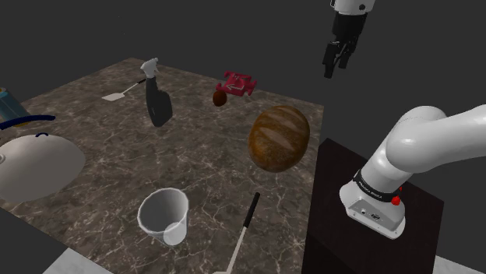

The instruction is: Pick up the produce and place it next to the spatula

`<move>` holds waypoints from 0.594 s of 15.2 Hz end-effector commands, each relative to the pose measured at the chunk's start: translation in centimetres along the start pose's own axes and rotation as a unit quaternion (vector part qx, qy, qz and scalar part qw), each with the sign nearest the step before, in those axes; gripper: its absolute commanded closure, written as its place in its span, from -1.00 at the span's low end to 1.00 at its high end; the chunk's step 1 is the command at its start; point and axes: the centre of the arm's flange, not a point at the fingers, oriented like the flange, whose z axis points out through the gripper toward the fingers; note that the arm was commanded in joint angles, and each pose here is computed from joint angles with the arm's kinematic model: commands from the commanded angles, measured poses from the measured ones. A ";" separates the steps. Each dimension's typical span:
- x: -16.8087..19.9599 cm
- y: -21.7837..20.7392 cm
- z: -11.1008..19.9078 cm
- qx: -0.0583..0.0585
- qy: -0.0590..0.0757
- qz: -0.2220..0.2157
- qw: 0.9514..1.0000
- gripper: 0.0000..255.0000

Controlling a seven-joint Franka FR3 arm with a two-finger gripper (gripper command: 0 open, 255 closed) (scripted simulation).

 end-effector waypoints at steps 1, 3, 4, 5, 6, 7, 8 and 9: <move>0.0 0.0 0.0 0.000 0.000 0.000 1.000 -1.00; 2.3 -1.2 0.7 0.002 -0.003 0.012 1.000 -1.00; 3.5 -1.8 1.0 0.003 -0.004 0.019 1.000 -1.00; 4.6 -2.3 1.4 0.005 -0.005 0.025 1.000 -1.00; 5.8 -2.9 1.7 0.006 -0.006 0.031 0.999 -1.00; 7.0 -3.4 2.1 0.007 -0.008 0.037 0.999 -1.00; 8.1 -3.9 2.4 0.008 -0.009 0.044 0.999 -1.00; 9.3 -4.4 2.8 0.009 -0.010 0.050 0.999 -1.00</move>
